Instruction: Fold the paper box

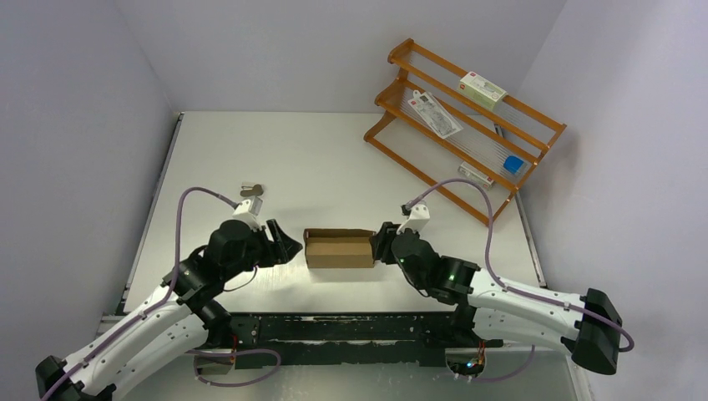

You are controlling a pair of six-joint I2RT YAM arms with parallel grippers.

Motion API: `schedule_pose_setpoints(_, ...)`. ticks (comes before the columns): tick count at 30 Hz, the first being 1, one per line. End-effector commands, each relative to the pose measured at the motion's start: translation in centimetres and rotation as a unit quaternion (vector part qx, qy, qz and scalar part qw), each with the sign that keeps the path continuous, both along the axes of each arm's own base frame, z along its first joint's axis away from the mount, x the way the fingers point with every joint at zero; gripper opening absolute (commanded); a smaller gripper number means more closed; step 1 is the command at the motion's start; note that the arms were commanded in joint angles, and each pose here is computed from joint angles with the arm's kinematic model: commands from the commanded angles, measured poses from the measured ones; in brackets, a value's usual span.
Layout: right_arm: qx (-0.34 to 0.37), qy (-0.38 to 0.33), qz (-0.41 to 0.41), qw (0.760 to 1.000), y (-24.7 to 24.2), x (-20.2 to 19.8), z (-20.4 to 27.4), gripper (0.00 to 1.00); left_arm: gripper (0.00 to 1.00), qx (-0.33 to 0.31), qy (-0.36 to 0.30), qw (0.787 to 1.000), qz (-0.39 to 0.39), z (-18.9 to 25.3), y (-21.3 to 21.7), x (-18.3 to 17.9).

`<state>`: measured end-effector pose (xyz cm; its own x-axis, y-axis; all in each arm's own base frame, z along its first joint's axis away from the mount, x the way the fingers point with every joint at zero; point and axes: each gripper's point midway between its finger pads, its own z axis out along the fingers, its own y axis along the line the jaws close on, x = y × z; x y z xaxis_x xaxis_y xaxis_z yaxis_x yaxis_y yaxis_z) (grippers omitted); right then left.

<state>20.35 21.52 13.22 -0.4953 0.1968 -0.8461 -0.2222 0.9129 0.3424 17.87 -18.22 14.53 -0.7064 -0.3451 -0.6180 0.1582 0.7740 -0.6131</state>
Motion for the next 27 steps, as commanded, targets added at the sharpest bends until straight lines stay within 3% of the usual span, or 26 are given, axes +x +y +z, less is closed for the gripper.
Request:
schedule_pose_setpoints(1, 0.007, -0.021, 0.004, 1.000, 0.0, 0.2, 2.8, 0.51, 0.67, -0.021, 0.011, 1.000, -0.002, -0.3, -0.7, -0.1)
schedule_pose_setpoints(9, -0.001, -0.033, -0.043, 0.999, -0.4, 1.7, 5.5, 0.52, 0.76, 0.019, -0.025, 0.999, 0.026, 2.8, -0.5, 2.8)
schedule_pose_setpoints(18, -0.016, -0.002, -0.088, 0.996, -0.2, 3.2, 3.5, 0.43, 0.77, 0.032, -0.031, 0.998, 0.047, 3.0, -1.9, 5.8)
schedule_pose_setpoints(22, -0.021, 0.011, -0.087, 0.996, -0.1, 3.0, 1.9, 0.39, 0.71, 0.035, -0.024, 0.998, 0.045, 2.3, -2.4, 6.3)
schedule_pose_setpoints(27, -0.015, 0.030, -0.070, 0.997, 0.1, 2.2, -0.3, 0.31, 0.56, 0.028, -0.008, 0.999, 0.029, 0.3, -3.0, 5.7)
